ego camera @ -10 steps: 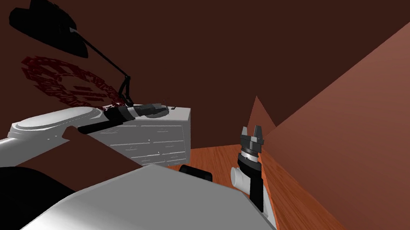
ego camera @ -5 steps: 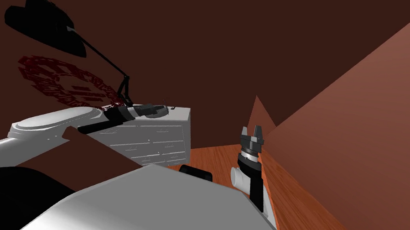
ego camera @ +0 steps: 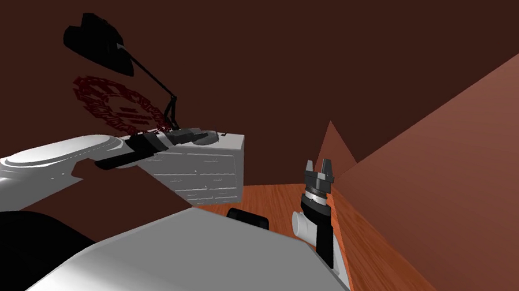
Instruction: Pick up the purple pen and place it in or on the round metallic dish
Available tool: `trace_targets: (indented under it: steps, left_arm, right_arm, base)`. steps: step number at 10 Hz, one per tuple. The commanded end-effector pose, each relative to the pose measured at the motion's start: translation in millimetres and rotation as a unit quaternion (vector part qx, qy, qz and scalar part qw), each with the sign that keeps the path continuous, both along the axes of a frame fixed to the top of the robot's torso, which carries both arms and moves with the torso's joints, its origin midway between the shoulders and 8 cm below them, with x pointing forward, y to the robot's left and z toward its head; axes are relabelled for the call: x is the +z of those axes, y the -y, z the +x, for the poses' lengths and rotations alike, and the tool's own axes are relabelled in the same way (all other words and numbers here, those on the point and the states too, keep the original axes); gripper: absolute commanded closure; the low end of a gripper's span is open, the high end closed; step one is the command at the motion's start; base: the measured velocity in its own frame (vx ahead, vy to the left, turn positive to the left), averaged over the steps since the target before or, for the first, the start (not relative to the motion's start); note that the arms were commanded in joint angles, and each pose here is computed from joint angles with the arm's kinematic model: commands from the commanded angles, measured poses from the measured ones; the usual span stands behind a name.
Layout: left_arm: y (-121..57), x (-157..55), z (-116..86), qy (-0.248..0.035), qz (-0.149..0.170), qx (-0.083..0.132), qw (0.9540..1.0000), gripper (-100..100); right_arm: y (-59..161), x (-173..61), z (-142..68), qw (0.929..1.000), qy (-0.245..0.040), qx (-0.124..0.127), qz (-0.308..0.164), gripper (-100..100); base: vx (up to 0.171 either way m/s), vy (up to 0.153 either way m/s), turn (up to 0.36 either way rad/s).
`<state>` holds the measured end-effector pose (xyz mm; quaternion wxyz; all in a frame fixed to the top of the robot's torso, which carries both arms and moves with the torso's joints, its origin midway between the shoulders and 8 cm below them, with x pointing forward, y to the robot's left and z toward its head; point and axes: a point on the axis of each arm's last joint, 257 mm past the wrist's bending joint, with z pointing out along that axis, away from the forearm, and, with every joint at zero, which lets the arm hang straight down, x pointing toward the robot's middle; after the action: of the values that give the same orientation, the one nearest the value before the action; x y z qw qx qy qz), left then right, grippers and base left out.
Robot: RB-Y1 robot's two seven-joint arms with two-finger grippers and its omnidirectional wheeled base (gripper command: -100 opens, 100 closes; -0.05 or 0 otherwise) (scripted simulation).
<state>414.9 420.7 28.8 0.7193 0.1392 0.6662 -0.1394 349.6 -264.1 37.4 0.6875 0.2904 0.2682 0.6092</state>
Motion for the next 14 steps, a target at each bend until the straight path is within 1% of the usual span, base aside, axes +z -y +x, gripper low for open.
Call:
trace_targets:
  steps: [1, 2, 4, 5, 6, 7, 9, 10, 13, 14]
  left_arm:
    - [-10.1, 7, 1, 0.012, -0.003, 0.020, 0.9997, -100]
    - [-13.6, 9, 1, 0.016, -0.004, 0.026, 0.9995, -100]
    - [-27.6, 13, 1, 0.025, -0.008, 0.050, 0.9984, -100]
    - [-38.0, 10, 2, 0.024, -0.011, 0.066, 0.9975, -100]
    - [-25.7, -3, 4, 0.007, 0.000, 0.042, 0.9991, -100]
    - [-25.7, -3, 4, 0.007, 0.000, 0.042, 0.9991, -100]
    - [-10.9, -10, 4, -0.003, 0.007, 0.015, 0.9999, -100]
    - [-7.4, -12, 3, -0.006, 0.008, 0.008, 0.9999, -100]
    - [8.9, -30, 1, -0.028, 0.011, -0.023, 0.9993, -100]
    - [5.7, -26, 1, -0.022, 0.011, -0.016, 0.9996, -100]
  right_arm:
    - [0, 0, 0, 1.0000, 0.000, 0.000, 0.000, 0]
    - [0, 0, 0, 1.0000, 0.000, 0.000, 0.000, 0]
    - [0, 0, 0, 1.0000, 0.000, 0.000, 0.000, 0]
    - [0, 0, 0, 1.0000, 0.000, 0.000, 0.000, 0]
    - [0, 0, 0, 1.0000, 0.000, 0.000, 0.000, 0]
    - [0, 0, 0, 1.0000, 0.000, 0.000, 0.000, 0]
    - [0, 0, 0, 1.0000, 0.000, 0.000, 0.000, 0]
    - [0, 0, 0, 1.0000, 0.000, 0.000, 0.000, 0]
    - [0, 0, 0, 1.0000, 0.000, 0.000, 0.000, 0]
    - [0, 0, 0, 1.0000, 0.000, 0.000, 0.000, 0]
  base:
    - [-0.090, -0.047, 0.131]
    - [-0.073, -0.033, 0.119]
    - [-0.069, -0.023, 0.086]
    - [-0.075, -0.036, 0.101]
    - [0.026, 0.008, -0.222]
    - [0.076, 0.046, -0.135]
    - [0.083, 0.018, -0.109]
    - [0.086, 0.013, -0.107]
    - [0.077, 0.023, -0.123]
    - [0.030, 0.018, -0.026]
